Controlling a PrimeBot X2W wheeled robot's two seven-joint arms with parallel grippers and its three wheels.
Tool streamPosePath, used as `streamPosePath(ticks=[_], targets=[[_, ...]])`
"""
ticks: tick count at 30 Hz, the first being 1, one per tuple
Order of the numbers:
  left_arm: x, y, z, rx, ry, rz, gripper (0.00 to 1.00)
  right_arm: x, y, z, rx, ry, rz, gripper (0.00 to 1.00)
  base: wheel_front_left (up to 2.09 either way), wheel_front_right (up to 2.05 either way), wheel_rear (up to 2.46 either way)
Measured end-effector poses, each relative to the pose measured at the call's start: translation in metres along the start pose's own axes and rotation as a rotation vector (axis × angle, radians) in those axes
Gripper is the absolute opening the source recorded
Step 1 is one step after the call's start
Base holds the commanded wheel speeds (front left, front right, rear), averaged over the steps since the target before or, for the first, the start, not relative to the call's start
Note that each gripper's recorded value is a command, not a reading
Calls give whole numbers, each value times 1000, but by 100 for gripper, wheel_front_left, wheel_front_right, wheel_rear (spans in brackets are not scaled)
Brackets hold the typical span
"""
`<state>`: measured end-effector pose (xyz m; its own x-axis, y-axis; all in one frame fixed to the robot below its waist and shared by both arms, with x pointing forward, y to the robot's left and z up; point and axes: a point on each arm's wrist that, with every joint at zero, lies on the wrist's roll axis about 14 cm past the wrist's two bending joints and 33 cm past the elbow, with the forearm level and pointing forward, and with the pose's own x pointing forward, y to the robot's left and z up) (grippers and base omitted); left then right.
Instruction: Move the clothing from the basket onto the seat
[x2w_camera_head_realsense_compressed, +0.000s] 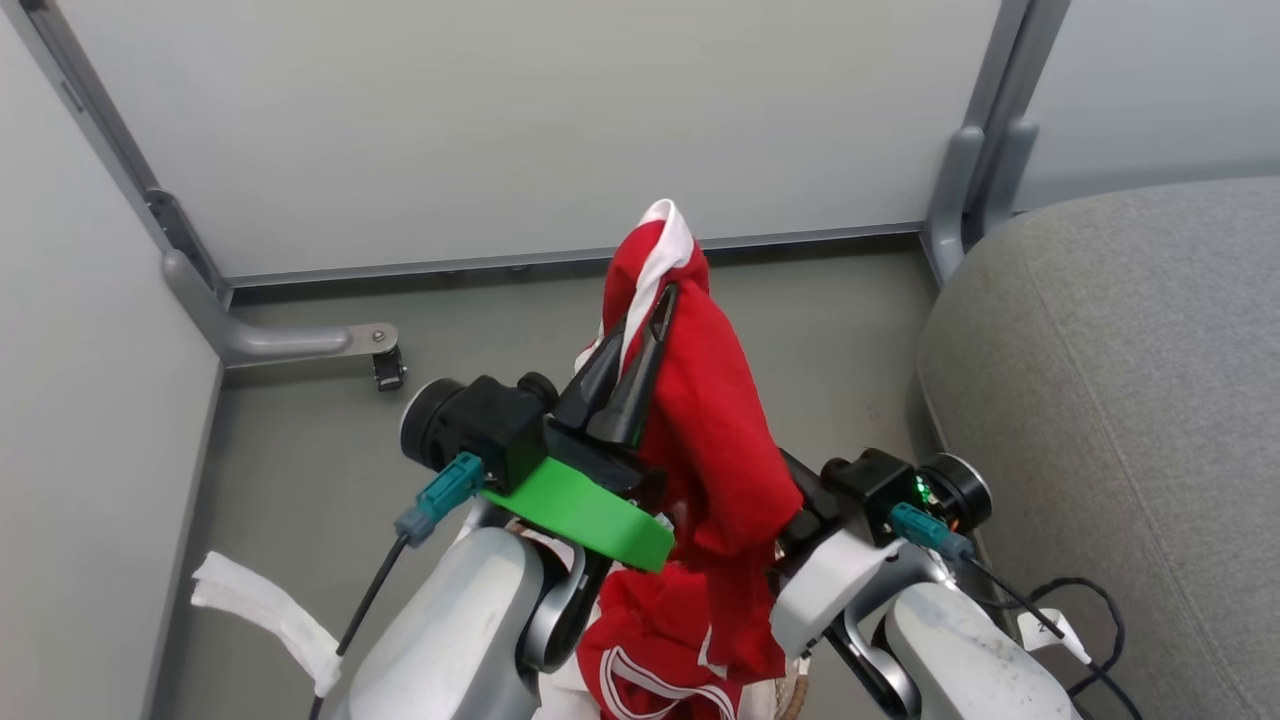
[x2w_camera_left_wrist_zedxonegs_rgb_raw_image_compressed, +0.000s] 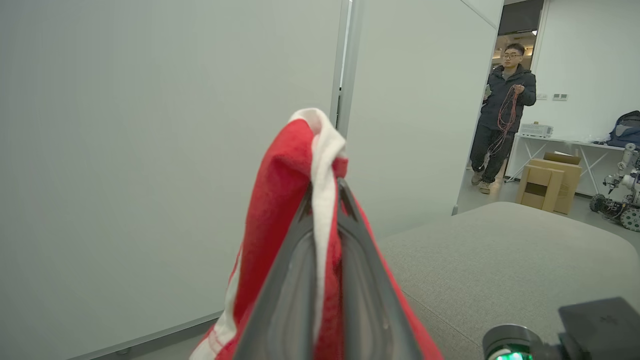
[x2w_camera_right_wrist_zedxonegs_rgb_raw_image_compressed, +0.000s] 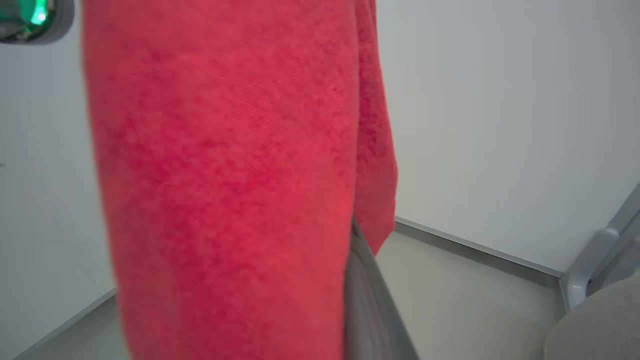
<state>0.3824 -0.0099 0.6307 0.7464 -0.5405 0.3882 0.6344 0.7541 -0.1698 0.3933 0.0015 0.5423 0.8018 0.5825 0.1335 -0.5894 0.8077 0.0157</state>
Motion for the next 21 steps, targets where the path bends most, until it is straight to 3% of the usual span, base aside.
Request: streamPosePath(ticks=[1, 9, 21], targets=[[0, 2, -2, 2, 6, 6, 100, -2, -3, 0, 4, -2, -11, 0, 0, 0, 0], [1, 3, -35, 11, 89, 10, 100, -26, -45, -1, 56, -9, -166, 0, 0, 0, 0], [17, -37, -88, -20, 195, -138, 100, -95, -125, 3, 57, -28, -479, 0, 0, 0, 0]])
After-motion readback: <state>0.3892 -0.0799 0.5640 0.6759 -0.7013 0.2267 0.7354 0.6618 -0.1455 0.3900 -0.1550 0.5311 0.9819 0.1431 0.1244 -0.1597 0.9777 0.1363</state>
